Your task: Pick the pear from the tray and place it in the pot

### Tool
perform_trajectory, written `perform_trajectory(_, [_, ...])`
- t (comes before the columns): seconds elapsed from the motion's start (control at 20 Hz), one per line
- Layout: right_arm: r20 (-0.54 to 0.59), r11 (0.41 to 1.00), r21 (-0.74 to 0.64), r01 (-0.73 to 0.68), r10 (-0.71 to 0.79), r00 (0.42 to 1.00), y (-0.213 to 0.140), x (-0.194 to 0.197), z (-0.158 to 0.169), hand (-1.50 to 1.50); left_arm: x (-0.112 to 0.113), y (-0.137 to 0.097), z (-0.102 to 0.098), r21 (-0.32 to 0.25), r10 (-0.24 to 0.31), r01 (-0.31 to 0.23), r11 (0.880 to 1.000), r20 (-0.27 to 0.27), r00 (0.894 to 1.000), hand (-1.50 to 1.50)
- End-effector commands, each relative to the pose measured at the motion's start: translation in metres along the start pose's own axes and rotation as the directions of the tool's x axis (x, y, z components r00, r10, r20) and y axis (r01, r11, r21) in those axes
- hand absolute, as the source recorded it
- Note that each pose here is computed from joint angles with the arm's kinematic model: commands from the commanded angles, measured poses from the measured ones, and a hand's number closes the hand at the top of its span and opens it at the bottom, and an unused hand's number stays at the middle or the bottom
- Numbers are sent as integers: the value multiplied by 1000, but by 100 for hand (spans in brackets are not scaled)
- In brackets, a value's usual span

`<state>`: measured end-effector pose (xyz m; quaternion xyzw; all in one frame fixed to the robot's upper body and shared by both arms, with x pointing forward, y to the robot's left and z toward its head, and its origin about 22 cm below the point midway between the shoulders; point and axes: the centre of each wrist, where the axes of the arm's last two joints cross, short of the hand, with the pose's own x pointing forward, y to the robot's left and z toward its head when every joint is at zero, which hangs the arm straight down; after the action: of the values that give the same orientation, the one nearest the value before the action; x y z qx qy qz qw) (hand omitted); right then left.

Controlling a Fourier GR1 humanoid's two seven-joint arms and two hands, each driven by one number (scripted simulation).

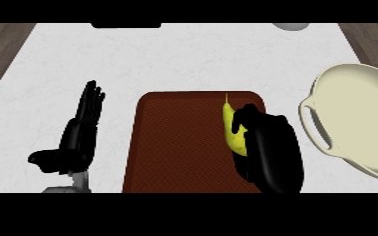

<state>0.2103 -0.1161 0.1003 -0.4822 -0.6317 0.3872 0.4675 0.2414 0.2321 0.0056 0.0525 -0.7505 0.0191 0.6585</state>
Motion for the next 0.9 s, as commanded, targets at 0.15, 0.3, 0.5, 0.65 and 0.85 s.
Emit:
perform_trajectory(0.15, [-177,988,-139,-61,35,984,-51,-5,16,150,-6,-6,18,-5,-4,4,1000,14,1000,0])
perform_trajectory(0.3, [-219,982,-172,-75,36,975,-51,-30,-6,150,16,-3,-1,-12,-9,9,1000,-4,1000,0])
perform_trajectory(0.5, [-297,978,-176,-109,53,953,-66,-75,-25,150,1,-5,-1,-6,-4,4,1000,3,1000,0])
perform_trajectory(0.65, [-326,979,-162,-127,69,943,-74,-100,-23,150,7,1,3,-9,7,-7,1000,-7,1000,0])
perform_trajectory(0.85, [-365,976,-168,-137,68,928,-76,-148,-36,150,13,-16,4,-10,7,-7,1000,13,1000,0])
